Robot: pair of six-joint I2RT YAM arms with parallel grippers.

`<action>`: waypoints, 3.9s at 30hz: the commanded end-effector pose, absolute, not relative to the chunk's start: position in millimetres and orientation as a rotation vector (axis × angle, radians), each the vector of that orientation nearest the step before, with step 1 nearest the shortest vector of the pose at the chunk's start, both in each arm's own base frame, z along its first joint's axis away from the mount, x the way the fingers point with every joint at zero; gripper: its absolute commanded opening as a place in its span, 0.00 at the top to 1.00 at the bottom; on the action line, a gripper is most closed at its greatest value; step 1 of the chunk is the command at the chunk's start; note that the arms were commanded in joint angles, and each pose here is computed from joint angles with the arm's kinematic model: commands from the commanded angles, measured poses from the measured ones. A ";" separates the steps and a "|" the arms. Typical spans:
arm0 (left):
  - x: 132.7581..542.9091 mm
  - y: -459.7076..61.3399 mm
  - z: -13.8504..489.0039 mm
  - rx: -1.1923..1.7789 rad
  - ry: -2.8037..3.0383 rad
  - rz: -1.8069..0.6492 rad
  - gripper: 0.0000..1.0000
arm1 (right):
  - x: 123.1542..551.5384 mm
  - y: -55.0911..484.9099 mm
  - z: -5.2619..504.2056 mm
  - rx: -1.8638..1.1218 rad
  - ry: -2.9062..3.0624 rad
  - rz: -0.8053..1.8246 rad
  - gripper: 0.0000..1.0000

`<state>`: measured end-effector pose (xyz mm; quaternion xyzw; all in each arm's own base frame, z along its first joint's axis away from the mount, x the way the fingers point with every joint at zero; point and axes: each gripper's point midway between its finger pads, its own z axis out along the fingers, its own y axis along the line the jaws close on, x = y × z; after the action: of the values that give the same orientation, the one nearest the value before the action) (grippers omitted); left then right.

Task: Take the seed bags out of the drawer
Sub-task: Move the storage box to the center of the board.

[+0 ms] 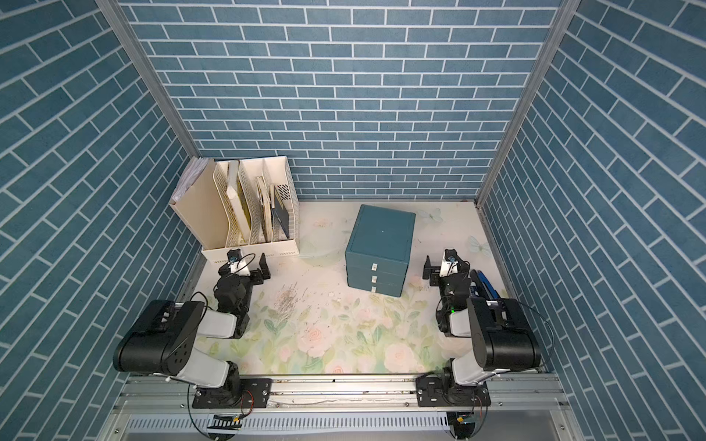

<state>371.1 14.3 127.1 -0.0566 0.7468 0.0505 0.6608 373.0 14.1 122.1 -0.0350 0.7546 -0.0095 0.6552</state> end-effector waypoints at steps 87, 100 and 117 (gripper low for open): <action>377.1 -101.5 236.8 -0.025 2.042 -0.328 0.00 | 420.0 294.5 233.5 -0.508 2.170 0.943 0.00; 369.7 -107.7 241.8 -0.027 2.050 -0.346 0.00 | 434.8 363.2 233.7 -0.544 2.154 1.011 0.00; 373.9 -184.7 240.8 -0.007 2.151 -0.625 0.04 | 402.5 313.1 301.9 -0.488 2.119 0.842 0.00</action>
<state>376.9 -173.6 240.7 0.0046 0.8589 -0.2216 0.4616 423.9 325.8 287.4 -0.1943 0.8328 0.3320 0.3980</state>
